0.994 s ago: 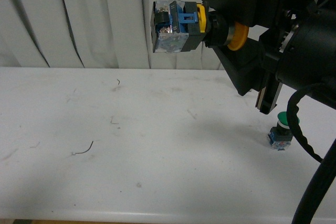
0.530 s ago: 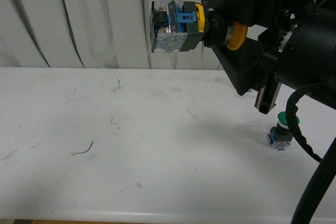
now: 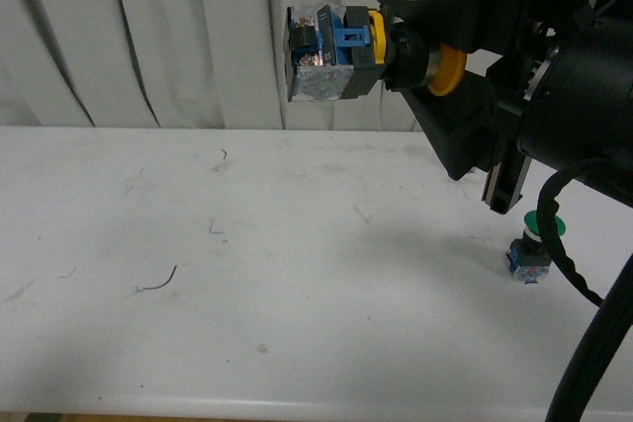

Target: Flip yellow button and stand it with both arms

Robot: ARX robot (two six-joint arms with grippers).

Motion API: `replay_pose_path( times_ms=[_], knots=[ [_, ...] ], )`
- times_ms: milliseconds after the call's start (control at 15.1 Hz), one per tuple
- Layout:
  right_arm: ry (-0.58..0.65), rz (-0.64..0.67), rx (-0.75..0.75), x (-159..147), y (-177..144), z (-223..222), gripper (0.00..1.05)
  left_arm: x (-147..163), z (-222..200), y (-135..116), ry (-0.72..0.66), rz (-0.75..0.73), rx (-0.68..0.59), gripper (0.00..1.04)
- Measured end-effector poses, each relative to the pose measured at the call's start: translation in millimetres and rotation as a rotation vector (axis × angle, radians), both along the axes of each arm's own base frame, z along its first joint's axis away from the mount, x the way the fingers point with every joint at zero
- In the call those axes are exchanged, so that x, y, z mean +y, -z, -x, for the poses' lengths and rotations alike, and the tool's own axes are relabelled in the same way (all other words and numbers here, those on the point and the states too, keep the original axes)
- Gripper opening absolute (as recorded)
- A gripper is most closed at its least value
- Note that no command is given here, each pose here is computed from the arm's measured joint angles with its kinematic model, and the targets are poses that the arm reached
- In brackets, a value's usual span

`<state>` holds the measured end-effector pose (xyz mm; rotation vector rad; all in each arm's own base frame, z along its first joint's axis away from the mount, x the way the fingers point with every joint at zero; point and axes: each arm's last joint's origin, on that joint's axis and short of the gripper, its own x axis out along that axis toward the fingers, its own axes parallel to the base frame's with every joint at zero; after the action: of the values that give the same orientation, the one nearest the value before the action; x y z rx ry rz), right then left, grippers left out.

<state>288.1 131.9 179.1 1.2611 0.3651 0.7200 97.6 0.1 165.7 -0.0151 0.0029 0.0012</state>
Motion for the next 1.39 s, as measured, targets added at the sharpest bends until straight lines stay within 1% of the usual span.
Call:
replay_pose_path(
  times_ms=[66,199,265,331,398,464,530,597,663,862,994,1127,1392],
  knots=[
    [0.024,0.014,-0.020,-0.9,-1.4,-0.3,0.32,0.0,0.0,0.0,0.000,0.000,0.000,0.16],
    [0.133,0.073,-0.112,-6.9,-11.4,-7.2,0.32,0.0,0.0,-0.1,0.000,0.000,-0.001,0.39],
    [0.223,0.170,-0.123,-11.6,-16.2,-14.9,0.32,0.0,0.0,0.0,0.000,0.000,0.000,0.52],
    [0.401,0.428,-0.128,-22.5,-15.2,-26.0,0.32,0.0,0.0,0.0,0.000,0.000,0.000,0.77],
    [0.501,0.576,-0.143,-29.8,-13.1,-29.9,0.32,0.0,0.0,0.0,0.000,0.000,0.000,0.90],
    [0.602,0.711,-0.188,-38.5,-15.7,-33.9,0.32,0.0,0.0,0.0,0.000,-0.001,0.000,1.00],
    [0.678,0.821,-0.230,-45.6,-20.5,-38.2,0.32,0.0,0.0,0.0,0.000,-0.001,0.000,0.97],
    [0.743,0.929,-0.253,-52.9,-25.1,-42.5,0.32,0.0,0.0,-0.1,0.000,-0.001,-0.001,0.98],
    [0.776,1.020,-0.255,-58.6,-25.9,-45.1,0.32,0.0,0.0,0.0,0.000,0.000,0.000,0.98],
    [0.836,1.174,-0.207,-69.9,-24.5,-56.5,0.32,0.0,0.0,-0.1,0.000,-0.001,-0.001,0.98],
    [0.809,1.236,-0.128,-76.9,-13.5,-69.6,0.32,0.0,0.0,0.0,0.000,-0.001,0.000,0.98],
    [0.776,1.268,-0.080,-78.1,-4.8,-87.9,0.32,0.0,0.0,0.0,0.000,-0.001,0.000,0.98],
    [0.743,1.285,0.014,-80.5,4.7,-139.5,0.32,0.0,0.0,-0.1,0.000,-0.001,-0.001,0.98]
  ],
)
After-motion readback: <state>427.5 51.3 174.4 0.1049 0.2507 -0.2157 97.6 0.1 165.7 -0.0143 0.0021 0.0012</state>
